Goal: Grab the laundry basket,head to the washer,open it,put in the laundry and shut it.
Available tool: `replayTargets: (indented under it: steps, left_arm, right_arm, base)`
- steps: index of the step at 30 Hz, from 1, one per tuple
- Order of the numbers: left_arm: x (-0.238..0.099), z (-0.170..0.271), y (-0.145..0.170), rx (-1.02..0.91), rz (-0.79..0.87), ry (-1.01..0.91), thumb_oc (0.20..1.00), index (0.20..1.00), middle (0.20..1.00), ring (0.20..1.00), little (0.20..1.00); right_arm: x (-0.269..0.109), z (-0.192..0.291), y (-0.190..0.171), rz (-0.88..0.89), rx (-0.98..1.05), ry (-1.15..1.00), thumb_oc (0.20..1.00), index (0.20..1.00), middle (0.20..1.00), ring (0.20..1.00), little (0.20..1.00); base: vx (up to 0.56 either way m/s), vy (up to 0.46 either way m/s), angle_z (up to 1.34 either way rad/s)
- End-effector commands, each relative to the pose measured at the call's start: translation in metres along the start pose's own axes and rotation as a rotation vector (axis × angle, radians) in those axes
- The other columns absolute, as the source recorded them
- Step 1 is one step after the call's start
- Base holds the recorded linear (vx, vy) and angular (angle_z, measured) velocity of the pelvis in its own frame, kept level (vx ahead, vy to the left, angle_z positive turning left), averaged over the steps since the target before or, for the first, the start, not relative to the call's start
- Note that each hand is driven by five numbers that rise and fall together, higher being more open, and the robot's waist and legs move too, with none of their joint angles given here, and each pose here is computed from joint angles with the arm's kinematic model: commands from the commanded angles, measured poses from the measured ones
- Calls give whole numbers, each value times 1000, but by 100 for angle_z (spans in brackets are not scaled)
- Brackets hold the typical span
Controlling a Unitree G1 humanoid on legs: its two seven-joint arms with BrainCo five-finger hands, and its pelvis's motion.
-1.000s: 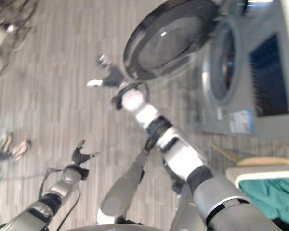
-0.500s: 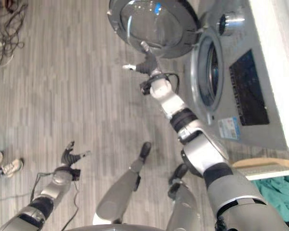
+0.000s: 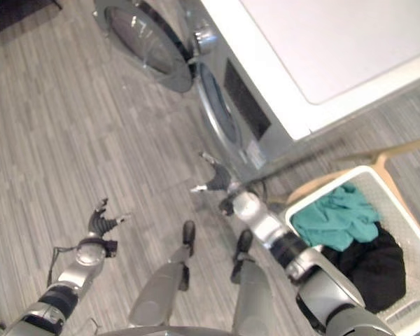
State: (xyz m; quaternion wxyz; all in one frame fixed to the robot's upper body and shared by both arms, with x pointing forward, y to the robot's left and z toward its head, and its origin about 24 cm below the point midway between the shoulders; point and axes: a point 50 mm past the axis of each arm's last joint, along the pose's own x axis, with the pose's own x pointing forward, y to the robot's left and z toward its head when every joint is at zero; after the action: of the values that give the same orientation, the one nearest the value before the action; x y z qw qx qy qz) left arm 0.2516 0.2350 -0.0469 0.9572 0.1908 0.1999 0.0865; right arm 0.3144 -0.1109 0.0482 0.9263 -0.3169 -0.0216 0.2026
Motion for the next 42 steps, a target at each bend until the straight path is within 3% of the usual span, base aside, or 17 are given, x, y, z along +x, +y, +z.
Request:
replayTargets:
  steps: [1, 12, 17, 18, 19, 29, 37, 42]
  left_arm:
    - [7, 18, 13, 47, 52, -73, 1000, 1000, 1000, 1000, 1000]
    - [33, 67, 62, 59, 272, -166, 1000, 1000, 1000, 1000, 1000]
    - [45, 94, 111, 123, 420, -164, 1000, 1000, 1000, 1000, 1000]
    - [46, 105, 134, 129, 489, -161, 1000, 1000, 1000, 1000, 1000]
    - [46, 105, 133, 129, 489, -162, 1000, 1000, 1000, 1000, 1000]
    - [24, 155, 228, 280, 729, -198, 1000, 1000, 1000, 1000, 1000]
    - [9, 189, 260, 369, 840, -237, 1000, 1000, 1000, 1000, 1000]
    - [10, 207, 254, 382, 839, -298, 1000, 1000, 1000, 1000, 1000]
  right_arm:
    - [4, 38, 0, 19, -4, -194, 1000, 1000, 1000, 1000, 1000]
    - [1, 20, -8, -50, 31, -116, 1000, 1000, 1000, 1000, 1000]
    - [-7, 24, -28, -138, 78, -156, 1000, 1000, 1000, 1000, 1000]
    - [-12, 29, -41, -178, 91, -192, 1000, 1000, 1000, 1000, 1000]
    - [-12, 29, -41, -178, 91, -192, 1000, 1000, 1000, 1000, 1000]
    - [-38, 65, -88, -301, 119, -414, 1000, 1000, 1000, 1000, 1000]
    - [-64, 75, -111, -423, 182, -528, 1000, 1000, 1000, 1000, 1000]
    - [-65, 69, -108, -448, 182, -501, 1000, 1000, 1000, 1000, 1000]
  base:
    - [3, -92, -6]
    - [-9, 109, -30]
    - [15, 154, -44]
    - [11, 103, -9]
    - [13, 93, -8]
    - [33, 62, -2]
    - [45, 35, 8]
    - [13, -8, 10]
